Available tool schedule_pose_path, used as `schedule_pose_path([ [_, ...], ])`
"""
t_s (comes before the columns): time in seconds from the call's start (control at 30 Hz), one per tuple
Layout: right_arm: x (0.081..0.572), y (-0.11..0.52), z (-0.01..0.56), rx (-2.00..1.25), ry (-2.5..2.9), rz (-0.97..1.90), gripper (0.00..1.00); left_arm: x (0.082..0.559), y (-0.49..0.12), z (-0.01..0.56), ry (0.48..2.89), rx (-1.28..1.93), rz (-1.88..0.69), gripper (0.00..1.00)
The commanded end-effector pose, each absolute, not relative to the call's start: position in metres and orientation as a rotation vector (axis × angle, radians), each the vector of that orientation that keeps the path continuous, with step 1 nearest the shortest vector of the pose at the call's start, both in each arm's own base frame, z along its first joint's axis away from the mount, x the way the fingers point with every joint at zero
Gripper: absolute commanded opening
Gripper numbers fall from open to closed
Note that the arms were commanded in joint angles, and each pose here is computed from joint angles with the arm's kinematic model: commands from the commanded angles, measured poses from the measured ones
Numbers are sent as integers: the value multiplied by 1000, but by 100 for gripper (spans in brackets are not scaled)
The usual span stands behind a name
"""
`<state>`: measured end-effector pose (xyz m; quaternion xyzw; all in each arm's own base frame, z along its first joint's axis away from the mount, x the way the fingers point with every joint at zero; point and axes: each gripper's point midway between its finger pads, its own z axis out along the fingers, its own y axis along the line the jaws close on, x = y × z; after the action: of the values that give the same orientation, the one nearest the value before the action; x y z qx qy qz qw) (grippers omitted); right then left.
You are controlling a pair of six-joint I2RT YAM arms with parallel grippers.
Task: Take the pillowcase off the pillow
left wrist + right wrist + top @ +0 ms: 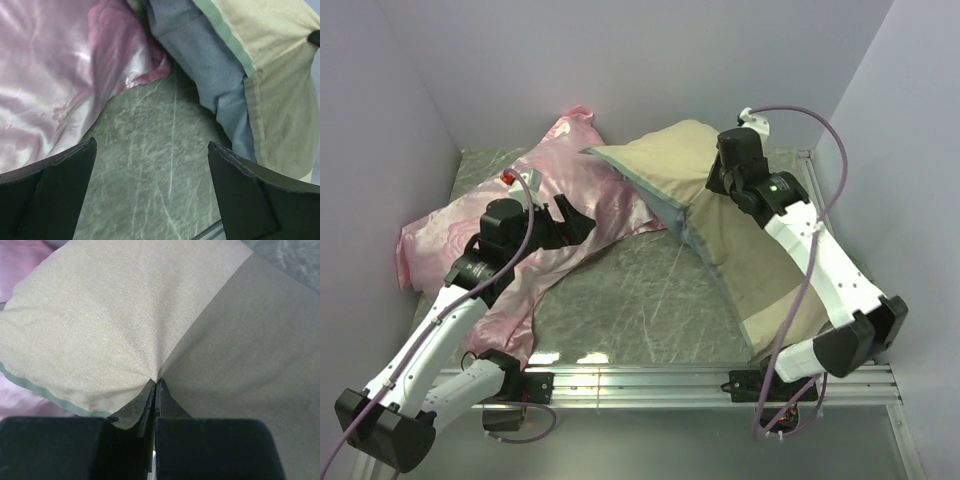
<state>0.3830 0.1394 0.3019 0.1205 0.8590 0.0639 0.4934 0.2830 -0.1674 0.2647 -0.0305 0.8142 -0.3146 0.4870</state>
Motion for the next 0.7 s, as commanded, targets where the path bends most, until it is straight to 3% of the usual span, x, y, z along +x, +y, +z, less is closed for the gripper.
schedule_pose_path([
  [0.0, 359, 154, 396, 251, 1860, 415, 0, 289, -179, 317, 1821, -14, -850, 99],
  [0.3, 300, 160, 421, 166, 1816, 640, 0, 306, -166, 353, 1724, -58, -762, 99],
  [0.67, 256, 152, 439, 119, 1768, 734, 0, 294, -194, 404, 1514, 226, -861, 99],
])
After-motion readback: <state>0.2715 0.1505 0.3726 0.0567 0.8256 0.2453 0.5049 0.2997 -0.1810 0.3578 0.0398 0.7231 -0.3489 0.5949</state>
